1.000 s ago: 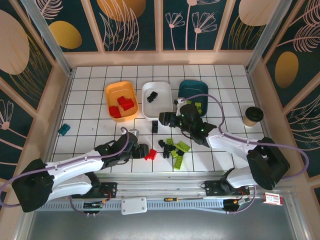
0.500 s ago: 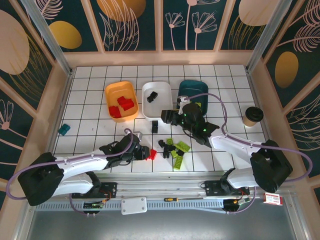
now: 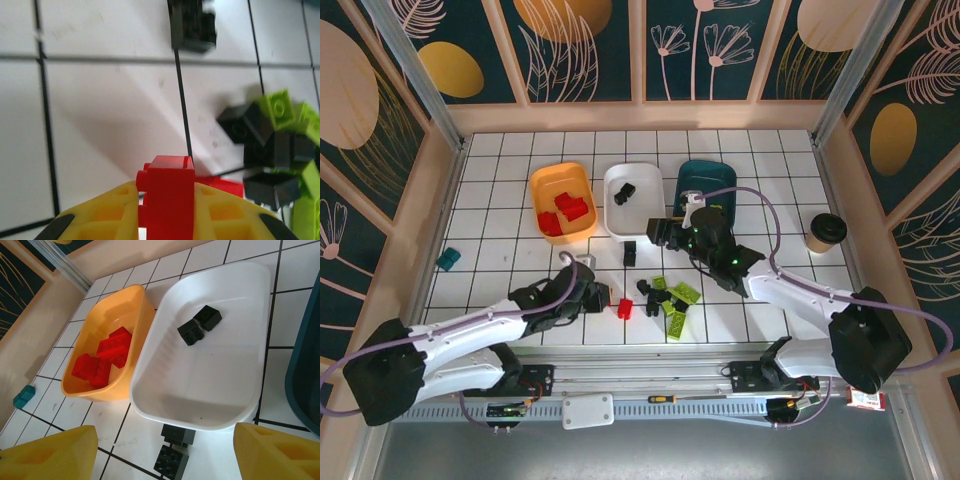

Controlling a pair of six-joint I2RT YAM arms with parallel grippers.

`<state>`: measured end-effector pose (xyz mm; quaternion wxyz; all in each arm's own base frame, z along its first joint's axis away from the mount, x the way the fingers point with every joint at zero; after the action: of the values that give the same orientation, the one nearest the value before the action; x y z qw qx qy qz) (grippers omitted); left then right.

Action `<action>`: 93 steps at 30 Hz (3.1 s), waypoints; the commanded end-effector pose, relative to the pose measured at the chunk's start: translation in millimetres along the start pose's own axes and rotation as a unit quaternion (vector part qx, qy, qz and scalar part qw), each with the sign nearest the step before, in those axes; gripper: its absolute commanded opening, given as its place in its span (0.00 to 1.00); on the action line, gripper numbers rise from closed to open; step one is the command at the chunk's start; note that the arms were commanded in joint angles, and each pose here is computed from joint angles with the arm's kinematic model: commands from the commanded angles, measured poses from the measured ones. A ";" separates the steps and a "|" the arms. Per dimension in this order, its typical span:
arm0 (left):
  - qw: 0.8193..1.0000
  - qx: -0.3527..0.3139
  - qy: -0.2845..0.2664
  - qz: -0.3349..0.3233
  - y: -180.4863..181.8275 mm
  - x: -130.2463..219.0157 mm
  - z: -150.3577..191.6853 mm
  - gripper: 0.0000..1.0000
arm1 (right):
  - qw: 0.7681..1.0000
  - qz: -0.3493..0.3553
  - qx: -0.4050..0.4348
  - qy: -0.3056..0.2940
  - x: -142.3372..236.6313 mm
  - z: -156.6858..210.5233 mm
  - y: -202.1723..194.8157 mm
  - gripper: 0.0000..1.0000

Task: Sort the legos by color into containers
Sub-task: Pick up the lego from the middle-left of the table, then place the lego in the container, then pick up the lego from the middle-left of the table, then place the lego in the container.

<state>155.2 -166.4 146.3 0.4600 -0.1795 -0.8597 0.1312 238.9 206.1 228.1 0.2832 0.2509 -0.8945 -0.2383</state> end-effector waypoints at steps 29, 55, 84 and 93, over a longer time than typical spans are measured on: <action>0.967 0.013 -0.151 -0.204 33.2 -31.6 -203.0 0.65 | 0.999 0.033 0.002 -0.037 41.4 1.2 -15.0 0.74; 0.991 -0.123 0.045 -0.025 -65.7 -28.0 8.8 0.90 | 0.998 0.051 -0.018 -0.015 44.4 16.7 -27.9 0.75; 0.980 -0.142 -0.023 -0.137 -43.6 -20.8 -22.0 0.13 | 0.998 0.052 -0.023 -0.022 47.6 16.3 -28.6 0.75; 0.960 0.020 -0.184 -0.210 29.8 11.3 -151.5 0.17 | 0.998 0.054 -0.027 -0.018 43.9 18.3 -30.0 0.75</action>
<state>256.1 -141.4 220.4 0.3318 0.0041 -0.9398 0.0820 202.6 164.9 214.4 0.2945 0.2016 -0.9032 -0.2385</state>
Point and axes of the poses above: each hand's point on the last joint's axis, 136 mm out from that joint toward the fingers, its own x axis back along the fingers, its own y axis along the line the jaws close on, z = x × y, the point moved 10 cm from there along x, back along the fingers, and after that the axes turned 6 degrees about -x, right-handed, at the moved point
